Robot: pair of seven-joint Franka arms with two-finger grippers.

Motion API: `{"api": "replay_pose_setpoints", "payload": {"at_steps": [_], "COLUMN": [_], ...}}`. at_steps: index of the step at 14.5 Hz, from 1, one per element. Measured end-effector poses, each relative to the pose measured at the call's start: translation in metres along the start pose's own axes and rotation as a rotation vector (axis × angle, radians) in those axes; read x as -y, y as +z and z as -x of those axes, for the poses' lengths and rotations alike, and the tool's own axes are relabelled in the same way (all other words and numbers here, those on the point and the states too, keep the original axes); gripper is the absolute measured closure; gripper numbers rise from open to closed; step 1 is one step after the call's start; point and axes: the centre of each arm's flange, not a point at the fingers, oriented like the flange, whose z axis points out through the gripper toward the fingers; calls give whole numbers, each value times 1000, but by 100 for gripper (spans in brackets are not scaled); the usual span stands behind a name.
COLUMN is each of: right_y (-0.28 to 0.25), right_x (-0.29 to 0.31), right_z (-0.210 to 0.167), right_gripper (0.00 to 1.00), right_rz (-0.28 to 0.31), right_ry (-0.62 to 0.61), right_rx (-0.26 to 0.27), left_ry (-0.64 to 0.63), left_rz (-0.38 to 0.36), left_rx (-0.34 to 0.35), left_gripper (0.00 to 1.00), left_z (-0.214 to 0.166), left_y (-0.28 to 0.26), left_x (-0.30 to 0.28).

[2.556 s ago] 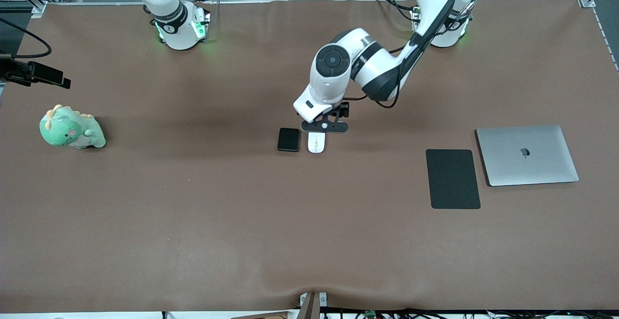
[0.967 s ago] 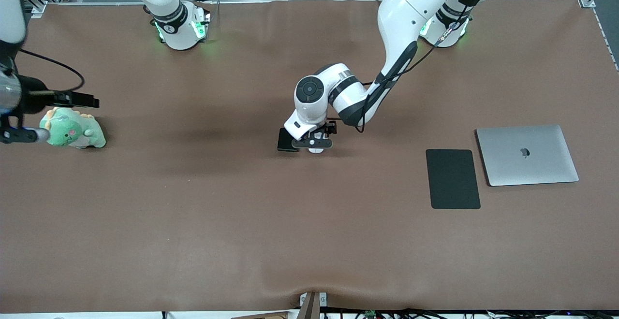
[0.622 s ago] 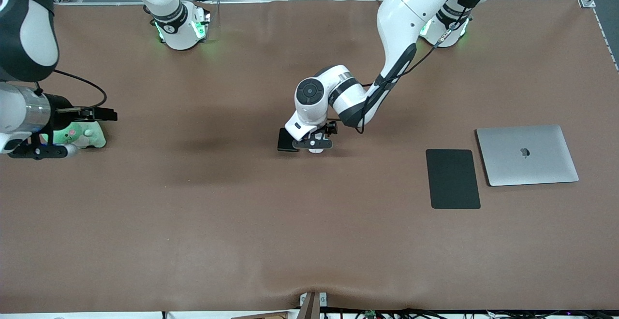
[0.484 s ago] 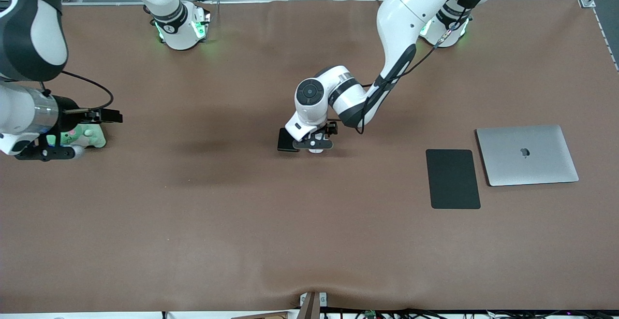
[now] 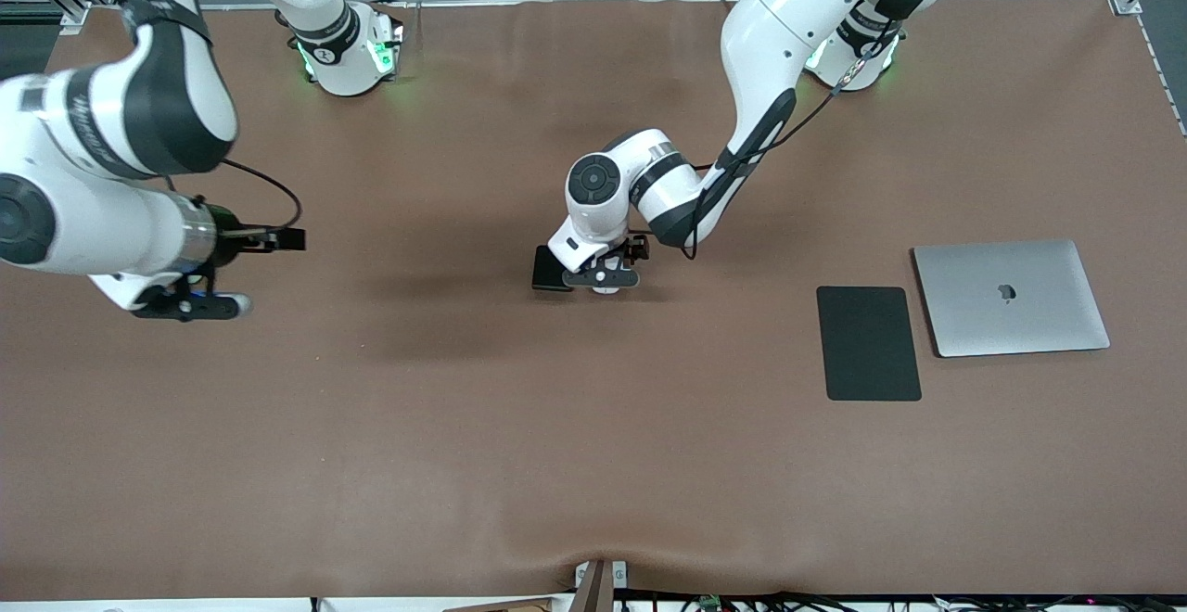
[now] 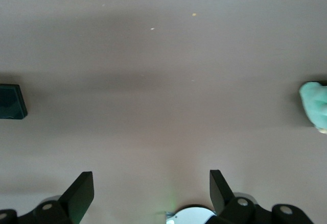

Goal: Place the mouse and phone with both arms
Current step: 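Grasp the white mouse with the left gripper while the right gripper reaches out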

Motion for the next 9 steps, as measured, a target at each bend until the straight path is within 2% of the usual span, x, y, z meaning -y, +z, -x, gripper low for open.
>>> {"api": "replay_pose_setpoints", "payload": {"at_steps": [1,4,9], "right_y": [5,19,48], "right_x": [1,4,28], "right_z": [-3,-8,-11], "right_gripper": [0,0,0], "right_rz": [-6,-18,-23], "right_ry": [0,0,20], "right_rx": [3,0,-14], "left_ry": [0,-3,-10], "left_rz": [3,10,16], "left_rx": [-2,-8,-16], "left_gripper": [6,38,39], "left_z": [0,-2,-7], "left_y": [0,-2,-5], "left_x": [0,-1,1]}}
